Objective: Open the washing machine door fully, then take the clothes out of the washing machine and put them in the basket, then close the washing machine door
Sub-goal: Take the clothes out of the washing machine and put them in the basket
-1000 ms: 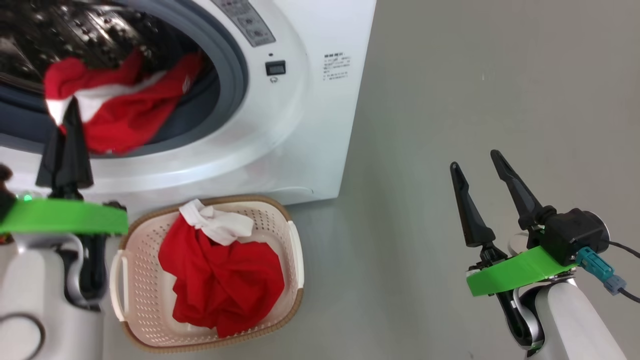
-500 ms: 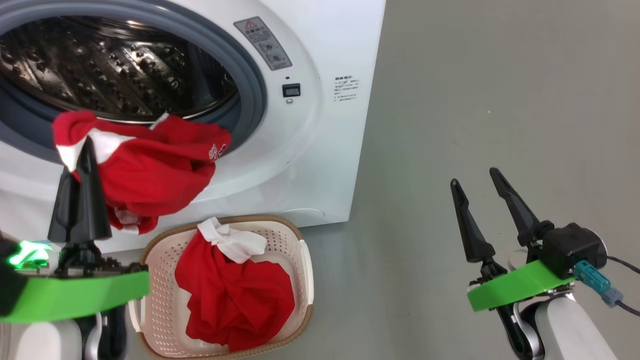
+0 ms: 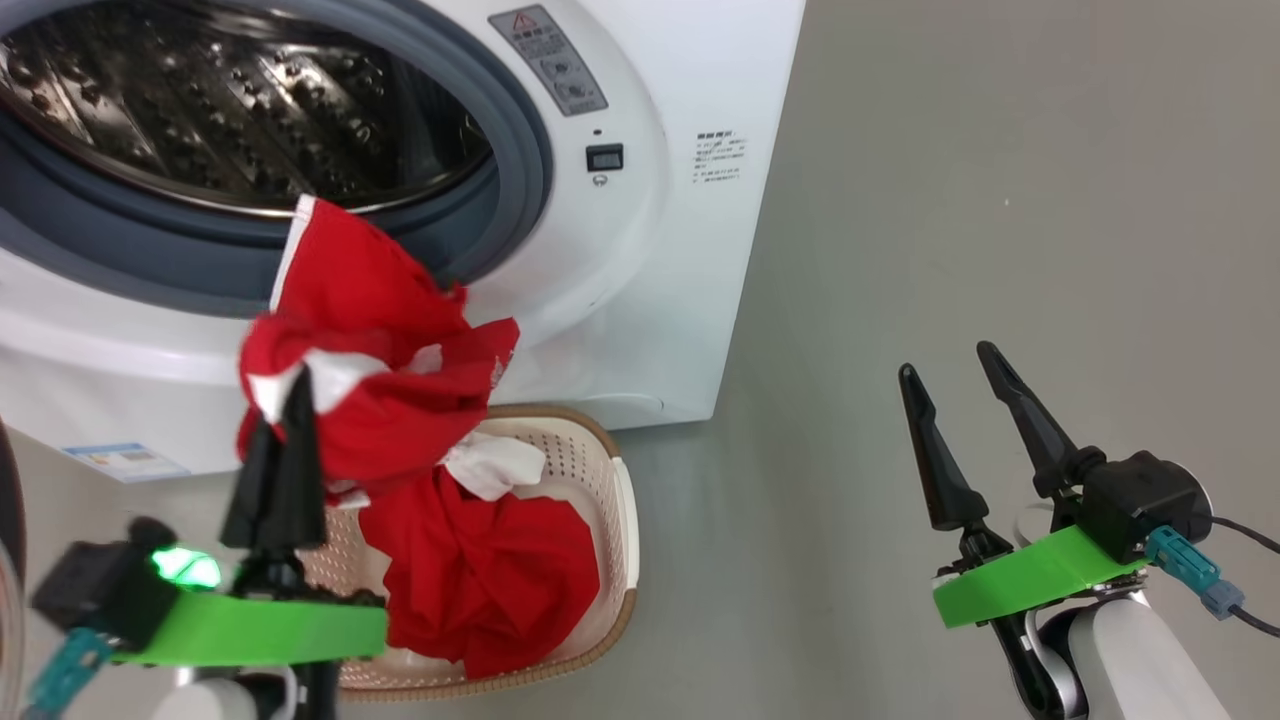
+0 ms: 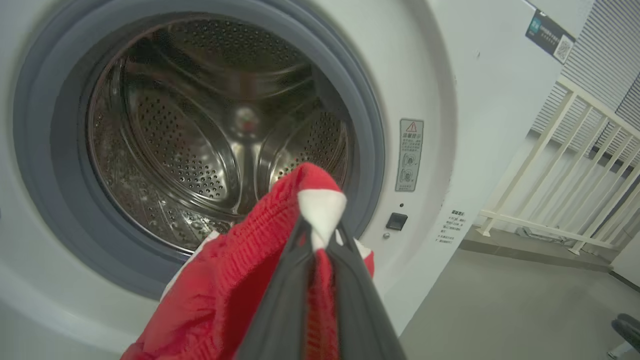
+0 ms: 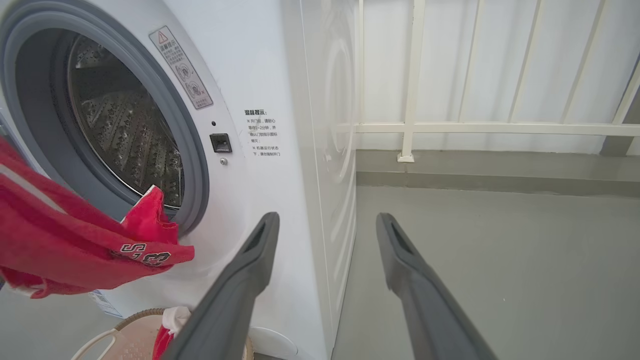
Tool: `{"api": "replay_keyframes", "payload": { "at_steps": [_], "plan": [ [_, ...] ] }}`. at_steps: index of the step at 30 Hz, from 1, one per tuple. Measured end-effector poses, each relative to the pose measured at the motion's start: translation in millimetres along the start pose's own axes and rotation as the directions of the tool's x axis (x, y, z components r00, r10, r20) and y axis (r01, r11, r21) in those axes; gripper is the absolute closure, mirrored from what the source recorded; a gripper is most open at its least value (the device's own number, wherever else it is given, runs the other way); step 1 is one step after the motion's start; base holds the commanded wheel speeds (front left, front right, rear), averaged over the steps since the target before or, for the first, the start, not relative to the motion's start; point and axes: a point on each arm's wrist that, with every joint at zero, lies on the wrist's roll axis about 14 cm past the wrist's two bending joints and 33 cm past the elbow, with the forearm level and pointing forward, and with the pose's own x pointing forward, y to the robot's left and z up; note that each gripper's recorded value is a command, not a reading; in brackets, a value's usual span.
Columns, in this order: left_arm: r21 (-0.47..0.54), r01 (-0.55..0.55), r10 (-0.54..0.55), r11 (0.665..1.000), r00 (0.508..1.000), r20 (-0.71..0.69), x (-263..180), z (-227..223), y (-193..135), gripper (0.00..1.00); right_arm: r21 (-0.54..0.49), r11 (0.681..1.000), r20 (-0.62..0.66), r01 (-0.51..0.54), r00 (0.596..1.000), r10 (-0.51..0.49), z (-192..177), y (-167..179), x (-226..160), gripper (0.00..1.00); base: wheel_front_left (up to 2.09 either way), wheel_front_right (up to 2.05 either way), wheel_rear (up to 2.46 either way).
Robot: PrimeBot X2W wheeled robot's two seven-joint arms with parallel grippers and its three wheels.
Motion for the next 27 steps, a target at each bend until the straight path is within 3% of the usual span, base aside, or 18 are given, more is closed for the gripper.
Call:
{"api": "replay_keyframes", "payload": {
  "at_steps": [12, 27],
  "plan": [
    [-0.067, -0.127, 0.095, 0.99, 0.927, -0.362, -16.4, -126.2, 29.2, 1.0, 0.001, 1.0, -0.046, 0.016, 0.999, -0.016, -21.1, -8.9, 11.2, 0.0, 0.0, 0.0, 0.0],
    [-0.039, -0.219, 0.132, 0.975, 0.711, -0.691, -33.6, -251.8, 44.2, 1.0, -0.008, 0.999, -0.095, 0.047, 0.994, -0.047, -50.7, -28.4, 34.7, 0.0, 0.0, 0.0, 0.0]
  ]
}}
